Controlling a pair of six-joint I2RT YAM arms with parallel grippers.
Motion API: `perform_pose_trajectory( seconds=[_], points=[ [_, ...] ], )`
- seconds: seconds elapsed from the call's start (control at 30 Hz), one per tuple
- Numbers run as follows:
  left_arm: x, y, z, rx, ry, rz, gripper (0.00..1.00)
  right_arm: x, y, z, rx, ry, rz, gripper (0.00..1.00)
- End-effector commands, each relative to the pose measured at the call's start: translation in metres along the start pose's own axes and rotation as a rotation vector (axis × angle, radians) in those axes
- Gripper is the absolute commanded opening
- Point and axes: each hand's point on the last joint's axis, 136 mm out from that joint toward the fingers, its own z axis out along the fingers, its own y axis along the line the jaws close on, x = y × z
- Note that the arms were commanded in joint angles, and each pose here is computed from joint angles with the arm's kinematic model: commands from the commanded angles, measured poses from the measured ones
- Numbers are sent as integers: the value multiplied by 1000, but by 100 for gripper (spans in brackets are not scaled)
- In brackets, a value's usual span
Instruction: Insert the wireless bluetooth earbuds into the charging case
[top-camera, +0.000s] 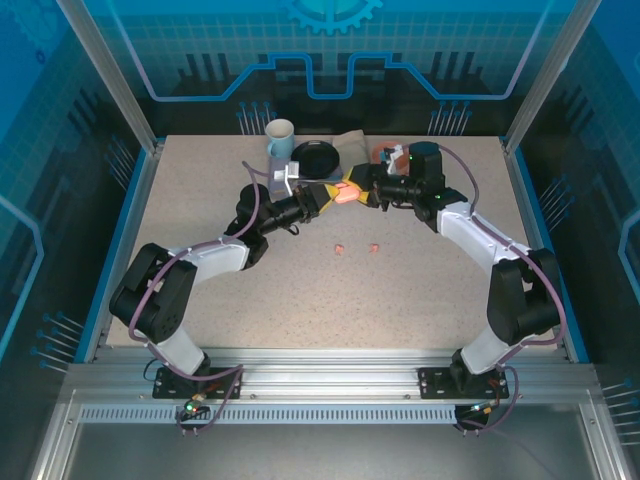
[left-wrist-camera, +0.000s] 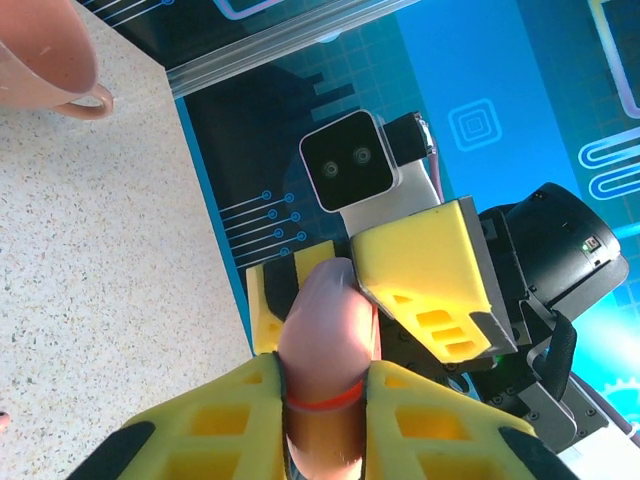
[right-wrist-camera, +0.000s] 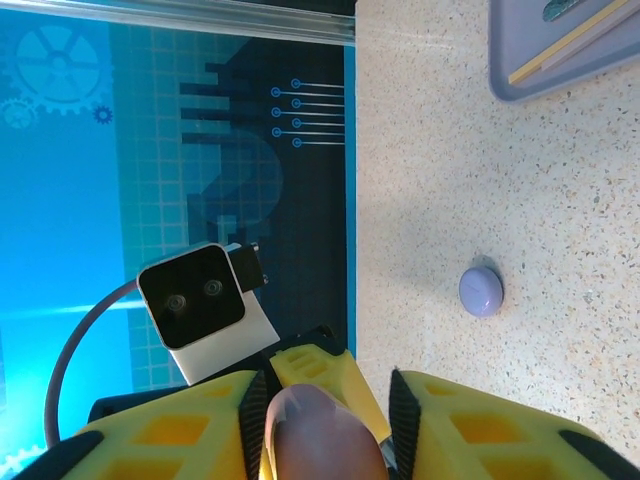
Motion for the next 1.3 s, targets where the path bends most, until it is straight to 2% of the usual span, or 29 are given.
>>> perform_pose_trajectory(
  seconds=[0.0,0.23,0.3,0.43,0.5,0.57,0.83,1.27],
  points=[
    [-2,-23,0,48,7,52,16,-7,10,-10,-24,-25,-6,33],
    [-2,-18,2,27,9,39,18,-5,9,-16,-36,-27,-7,11],
    [-3,-18,3,25,8,38,28,-4,8,-17,-34,-27,-5,5],
    [-3,-20,3,34,10,38,52,-6,7,-16,-29,-34,3,2],
    [-1,-24,4,55,14,42,59,-7,6,-15,-30,-35,12,2],
    [1,-28,5,73,24,45,61,-9,6,-14,-35,-37,16,2],
    [14,-37,17,114,73,53,60,-9,8,-11,-40,-34,23,1],
    [12,-34,29,132,79,38,49,-5,7,-8,-37,-22,25,1]
  ],
)
